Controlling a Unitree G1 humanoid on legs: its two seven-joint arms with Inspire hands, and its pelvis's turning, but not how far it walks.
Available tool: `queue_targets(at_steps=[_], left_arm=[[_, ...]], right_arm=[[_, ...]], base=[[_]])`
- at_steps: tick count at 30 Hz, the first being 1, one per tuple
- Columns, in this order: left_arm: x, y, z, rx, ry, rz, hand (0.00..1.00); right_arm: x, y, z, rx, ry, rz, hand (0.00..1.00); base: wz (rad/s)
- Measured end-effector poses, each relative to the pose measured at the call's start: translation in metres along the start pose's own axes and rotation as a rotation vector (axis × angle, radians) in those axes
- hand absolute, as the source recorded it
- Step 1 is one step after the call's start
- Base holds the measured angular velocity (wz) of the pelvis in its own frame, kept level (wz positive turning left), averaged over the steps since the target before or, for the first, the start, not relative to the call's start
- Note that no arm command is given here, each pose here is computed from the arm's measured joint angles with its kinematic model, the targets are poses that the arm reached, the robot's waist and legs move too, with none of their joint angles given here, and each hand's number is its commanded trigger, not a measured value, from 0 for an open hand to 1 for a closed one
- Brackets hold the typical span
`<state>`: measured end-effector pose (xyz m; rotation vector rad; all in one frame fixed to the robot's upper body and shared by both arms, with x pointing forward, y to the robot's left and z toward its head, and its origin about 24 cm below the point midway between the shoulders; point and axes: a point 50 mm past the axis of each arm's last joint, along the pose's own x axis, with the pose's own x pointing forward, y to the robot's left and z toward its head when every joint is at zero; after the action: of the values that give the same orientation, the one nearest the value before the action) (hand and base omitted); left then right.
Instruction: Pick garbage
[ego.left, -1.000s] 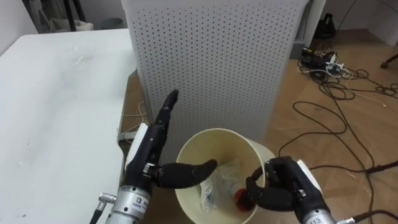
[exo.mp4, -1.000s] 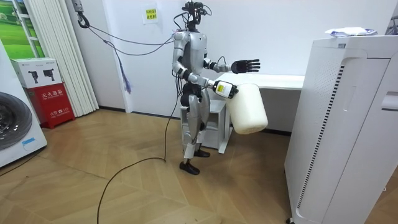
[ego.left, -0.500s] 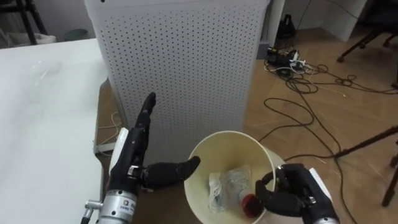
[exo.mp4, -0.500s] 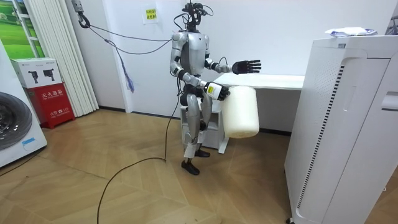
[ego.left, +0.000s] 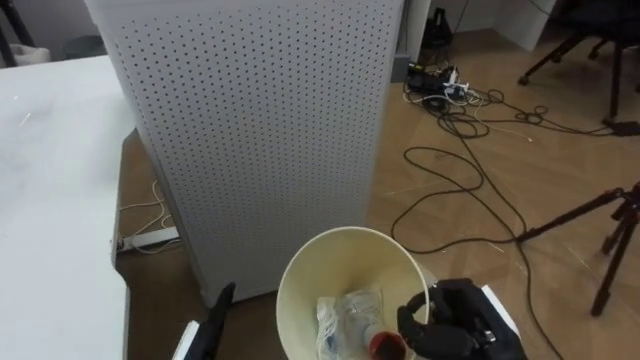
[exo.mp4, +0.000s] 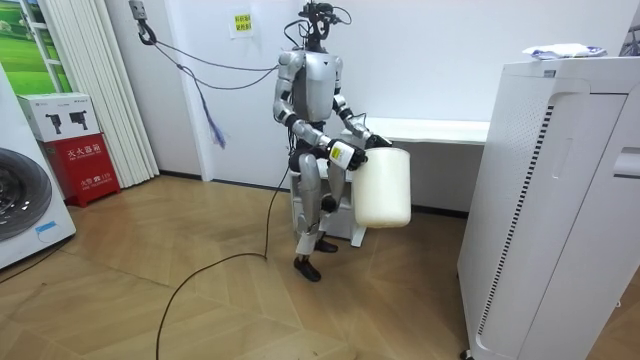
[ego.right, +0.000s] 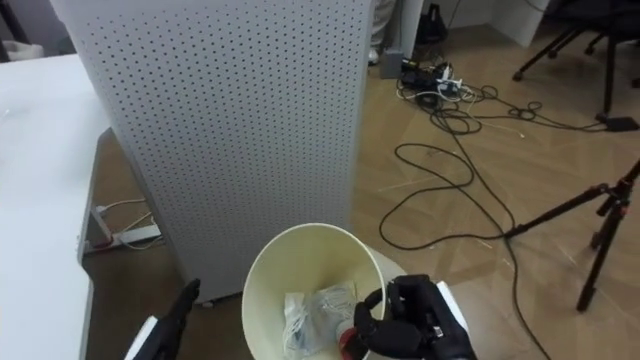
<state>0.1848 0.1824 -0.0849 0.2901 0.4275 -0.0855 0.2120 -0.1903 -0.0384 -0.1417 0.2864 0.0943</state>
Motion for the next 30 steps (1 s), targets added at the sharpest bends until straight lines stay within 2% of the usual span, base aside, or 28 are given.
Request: queue_targets(at_steps=[9, 16, 25, 30], left_arm=[[-0.017, -0.002, -0.049, 0.004, 0.243, 0.005, 0.0], [-0.034, -0.001, -0.078, 0.016, 0.384, 0.017, 0.0], [-0.045, -0.003, -0.09, -0.026, 0.443, 0.009, 0.0], [-0.044, -0.023, -0.087, -0.108, 0.44, -0.021, 0.0]], right_arm=[[-0.001, 0.0, -0.003, -0.003, 0.023, 0.032, 1.0], [-0.003, 0.002, -0.014, -0.007, 0.071, 0.047, 1.0], [-0.004, 0.005, -0.015, -0.016, 0.077, 0.077, 1.0], [-0.001, 0.006, -0.012, -0.005, 0.066, 0.078, 1.0]], base=[[-0.01], [0.01], [0.02], [0.1]])
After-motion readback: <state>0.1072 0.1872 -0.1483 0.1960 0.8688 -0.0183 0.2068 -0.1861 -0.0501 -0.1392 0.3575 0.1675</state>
